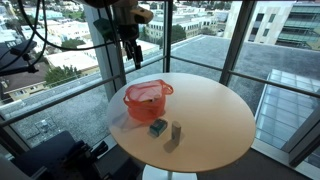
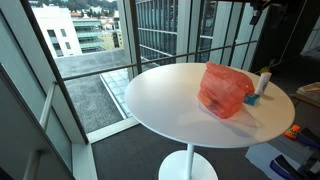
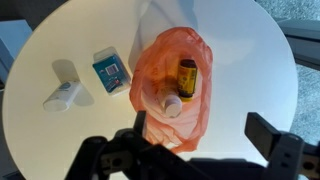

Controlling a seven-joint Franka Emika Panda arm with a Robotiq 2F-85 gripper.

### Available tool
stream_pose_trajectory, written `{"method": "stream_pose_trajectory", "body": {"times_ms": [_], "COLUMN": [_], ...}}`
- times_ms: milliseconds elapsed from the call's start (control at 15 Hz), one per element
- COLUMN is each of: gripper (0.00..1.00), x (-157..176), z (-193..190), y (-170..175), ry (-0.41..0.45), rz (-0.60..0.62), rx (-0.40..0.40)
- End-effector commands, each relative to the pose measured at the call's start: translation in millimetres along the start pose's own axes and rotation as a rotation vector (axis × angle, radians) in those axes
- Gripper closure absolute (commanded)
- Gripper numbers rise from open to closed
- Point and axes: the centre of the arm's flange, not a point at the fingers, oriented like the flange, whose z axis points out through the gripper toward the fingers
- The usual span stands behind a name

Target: Remove the white bottle from the plastic and put it on the table

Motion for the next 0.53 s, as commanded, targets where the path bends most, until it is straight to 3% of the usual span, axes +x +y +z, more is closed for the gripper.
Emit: {"method": "stream_pose_trajectory", "body": {"times_ms": [0,467], "gripper": [0.00,0.00], "x": [5.1,43.7], "z": [1.2,21.2], "y": [-0.2,11.3], "ry": [0.008,0.048], "rz": [0.007,0.024], "rx": [-0.003,-0.007]}}
